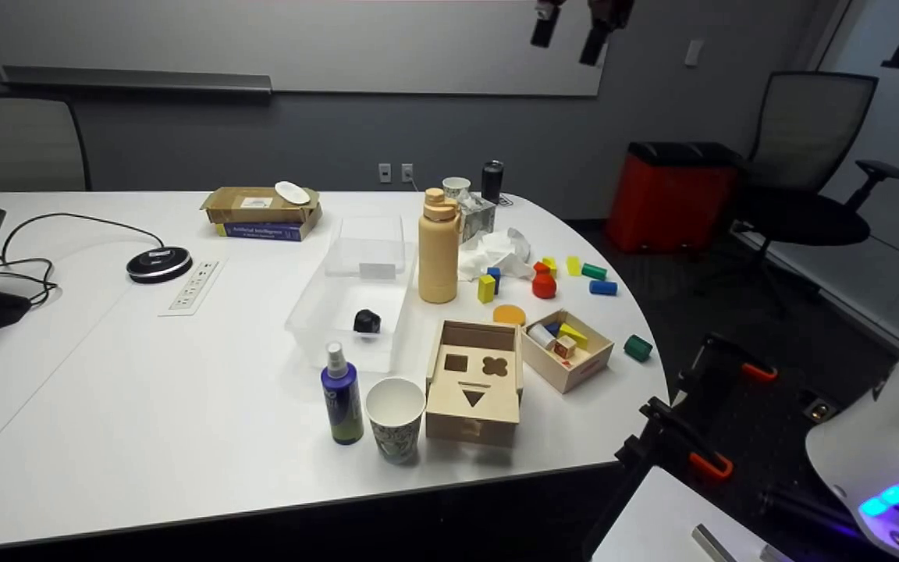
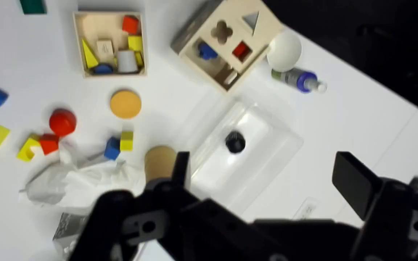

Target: Pick up the wipe and clean the basket

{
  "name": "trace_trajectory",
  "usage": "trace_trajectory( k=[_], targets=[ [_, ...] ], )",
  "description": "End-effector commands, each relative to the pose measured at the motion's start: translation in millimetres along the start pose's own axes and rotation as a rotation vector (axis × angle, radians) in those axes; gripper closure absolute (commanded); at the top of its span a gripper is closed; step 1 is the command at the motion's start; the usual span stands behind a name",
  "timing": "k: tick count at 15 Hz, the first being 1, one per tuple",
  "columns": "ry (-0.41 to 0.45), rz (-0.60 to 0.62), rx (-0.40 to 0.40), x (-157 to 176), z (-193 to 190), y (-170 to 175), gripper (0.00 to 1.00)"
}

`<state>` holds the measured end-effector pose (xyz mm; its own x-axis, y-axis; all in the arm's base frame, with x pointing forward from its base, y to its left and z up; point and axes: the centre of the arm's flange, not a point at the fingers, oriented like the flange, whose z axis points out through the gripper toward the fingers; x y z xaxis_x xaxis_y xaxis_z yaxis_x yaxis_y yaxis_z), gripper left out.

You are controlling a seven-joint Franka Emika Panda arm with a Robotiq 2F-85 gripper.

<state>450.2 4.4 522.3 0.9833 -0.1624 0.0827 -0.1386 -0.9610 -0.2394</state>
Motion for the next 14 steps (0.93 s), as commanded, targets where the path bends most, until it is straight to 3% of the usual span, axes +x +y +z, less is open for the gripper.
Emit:
trace_trajectory(
  k=[1, 3, 6, 10, 14],
  targets=[
    [0.177, 0.115, 0.039, 93, 19, 31, 0.00],
    [0.307, 0.170, 0.028, 135, 36, 57, 0.00],
    [0.429, 0.234, 0.006, 190, 68, 99, 0.00],
    [0.488, 0.347, -0.026, 245, 131, 156, 0.00],
    [0.467, 0.462, -0.085, 283, 202, 227, 0.00]
  ],
)
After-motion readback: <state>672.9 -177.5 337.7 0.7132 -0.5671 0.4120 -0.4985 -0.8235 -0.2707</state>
